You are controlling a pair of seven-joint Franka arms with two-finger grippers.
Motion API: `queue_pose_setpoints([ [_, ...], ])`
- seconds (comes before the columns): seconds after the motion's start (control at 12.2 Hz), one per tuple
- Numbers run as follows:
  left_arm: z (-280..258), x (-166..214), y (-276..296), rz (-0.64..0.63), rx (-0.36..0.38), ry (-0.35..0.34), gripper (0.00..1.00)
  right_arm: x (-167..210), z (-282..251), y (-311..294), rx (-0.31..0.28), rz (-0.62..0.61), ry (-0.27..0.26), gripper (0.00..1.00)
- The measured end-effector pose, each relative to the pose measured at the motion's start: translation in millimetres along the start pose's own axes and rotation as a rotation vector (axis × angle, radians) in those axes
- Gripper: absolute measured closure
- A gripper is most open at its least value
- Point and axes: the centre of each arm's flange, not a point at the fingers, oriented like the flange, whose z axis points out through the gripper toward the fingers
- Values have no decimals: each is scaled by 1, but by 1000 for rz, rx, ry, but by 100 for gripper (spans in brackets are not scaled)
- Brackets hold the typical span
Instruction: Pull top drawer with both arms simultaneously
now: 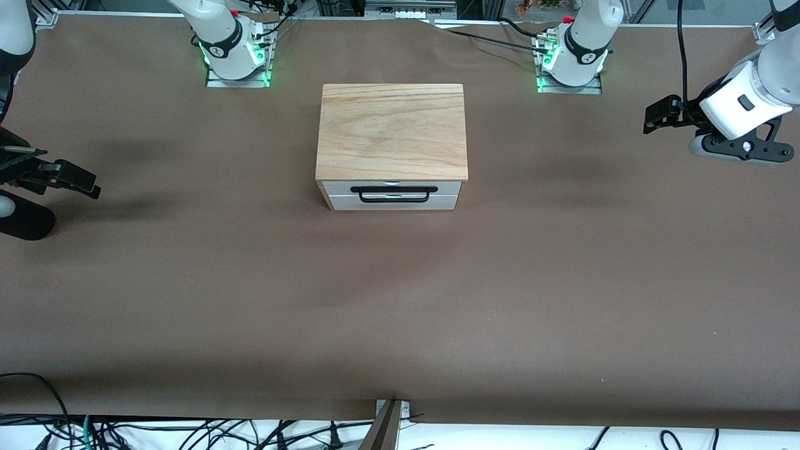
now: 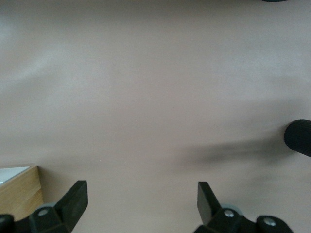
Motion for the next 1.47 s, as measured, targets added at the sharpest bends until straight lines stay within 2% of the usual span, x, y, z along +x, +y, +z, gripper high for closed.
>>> queue_pose_setpoints([
  [1.23, 5, 3, 0, -1, -1, -14, 0, 0, 0, -2, 0, -3, 0, 0],
  [1.47, 11, 8, 3, 3, -36, -25, 0, 0, 0, -2, 0, -3, 0, 0],
])
